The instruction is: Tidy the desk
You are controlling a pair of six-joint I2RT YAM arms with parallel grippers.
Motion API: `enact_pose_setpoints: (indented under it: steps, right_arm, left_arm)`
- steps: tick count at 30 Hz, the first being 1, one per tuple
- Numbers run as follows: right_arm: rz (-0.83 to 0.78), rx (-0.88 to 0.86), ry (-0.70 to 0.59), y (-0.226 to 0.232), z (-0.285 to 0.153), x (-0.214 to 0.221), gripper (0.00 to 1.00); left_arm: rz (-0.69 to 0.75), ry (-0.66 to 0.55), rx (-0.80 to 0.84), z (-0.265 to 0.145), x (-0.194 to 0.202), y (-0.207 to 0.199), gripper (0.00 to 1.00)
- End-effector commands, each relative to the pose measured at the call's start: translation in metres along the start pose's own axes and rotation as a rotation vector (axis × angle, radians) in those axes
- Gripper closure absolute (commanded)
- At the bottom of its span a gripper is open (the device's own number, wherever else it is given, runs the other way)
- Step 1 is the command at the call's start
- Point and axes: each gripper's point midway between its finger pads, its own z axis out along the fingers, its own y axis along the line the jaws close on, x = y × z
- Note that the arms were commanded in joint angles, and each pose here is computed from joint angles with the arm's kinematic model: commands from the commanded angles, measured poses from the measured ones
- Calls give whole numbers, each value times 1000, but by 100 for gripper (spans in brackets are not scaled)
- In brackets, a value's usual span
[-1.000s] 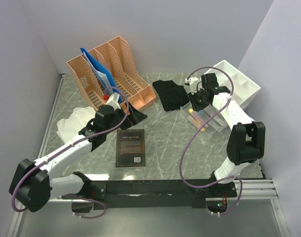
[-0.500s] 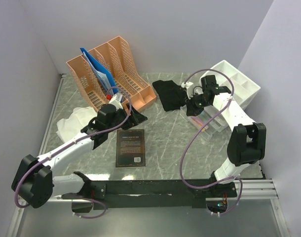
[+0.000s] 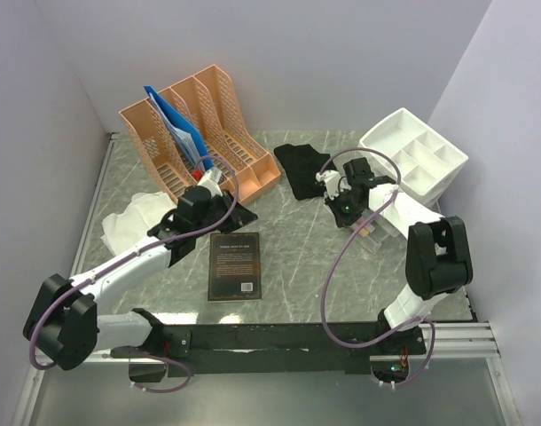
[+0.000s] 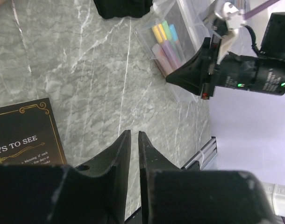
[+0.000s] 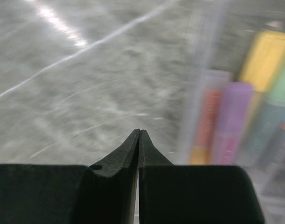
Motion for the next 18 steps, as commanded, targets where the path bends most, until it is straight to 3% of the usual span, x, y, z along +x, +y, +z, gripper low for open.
enact_pose_setpoints:
  steps: [1,6,14,18]
  right_arm:
    - [66,424,0,-74,-1,-7,93]
    - [79,686,11,-122,-12,-5,90]
    - [8,787,51,-143,-16,-4,79]
    - [-13,830,84,-150,-17,4,69]
  left_arm:
    - [26,-81,32,-11,-22,-18,82]
    - [25,-98,14,-16,-21,-12,81]
    - [29,-112,-6,-19,-22,-7,73]
    - [36,-118,-13,-21,-23,-6,62]
